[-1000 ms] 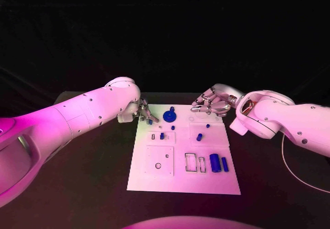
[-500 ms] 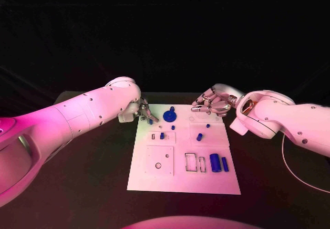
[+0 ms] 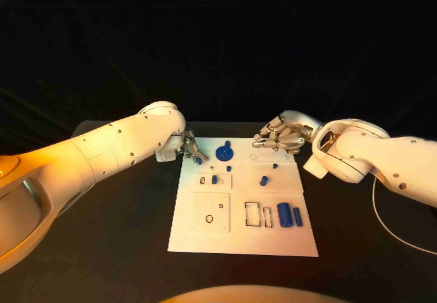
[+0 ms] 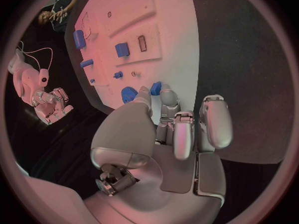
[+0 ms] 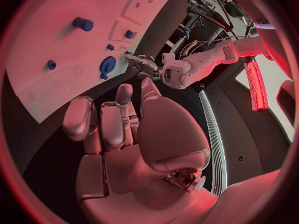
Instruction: Assemble the parts on the task board
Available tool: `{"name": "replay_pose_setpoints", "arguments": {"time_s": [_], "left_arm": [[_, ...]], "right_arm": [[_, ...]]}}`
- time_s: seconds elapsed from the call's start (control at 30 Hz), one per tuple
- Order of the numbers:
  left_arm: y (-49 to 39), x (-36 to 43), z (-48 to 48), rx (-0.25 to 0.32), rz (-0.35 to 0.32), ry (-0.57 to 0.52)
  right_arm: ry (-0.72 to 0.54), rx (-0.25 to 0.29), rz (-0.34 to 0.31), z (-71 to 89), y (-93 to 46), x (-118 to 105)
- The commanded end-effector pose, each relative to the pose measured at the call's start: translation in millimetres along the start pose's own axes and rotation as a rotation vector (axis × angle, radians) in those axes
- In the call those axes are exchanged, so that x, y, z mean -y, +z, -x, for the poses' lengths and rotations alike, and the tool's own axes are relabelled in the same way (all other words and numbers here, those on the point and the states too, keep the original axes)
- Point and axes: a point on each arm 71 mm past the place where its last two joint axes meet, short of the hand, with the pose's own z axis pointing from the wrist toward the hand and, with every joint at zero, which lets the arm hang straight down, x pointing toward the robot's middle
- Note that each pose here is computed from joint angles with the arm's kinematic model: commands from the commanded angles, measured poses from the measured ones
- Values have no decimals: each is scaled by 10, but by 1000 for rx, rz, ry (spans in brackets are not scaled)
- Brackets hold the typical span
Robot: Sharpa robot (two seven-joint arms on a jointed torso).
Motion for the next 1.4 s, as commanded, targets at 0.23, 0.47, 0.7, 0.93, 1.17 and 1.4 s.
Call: {"name": "replay_pose_setpoints", "arguments": {"time_s": [0.23,0.47,0.7,0.93,1.17,1.4], "left_arm": [[-3,15,-12,-15,-9,-33],[-7,31,-8,-6,-28,-82],[-11,23,-2,-4,-48,-126],[-54,-25,-18,-13,-70,-176],[-160,-114,-51,11,-107,-232],[-262,-185,-228,43,-161,-260]], "right_arm": [[-4,-13,5,-16,2,-5],[-4,-16,3,-21,4,1],[-4,-21,0,-28,7,6],[-4,-24,0,-37,11,9],[-2,-21,-2,-34,6,22],[0,-22,-4,-35,2,29]]}}
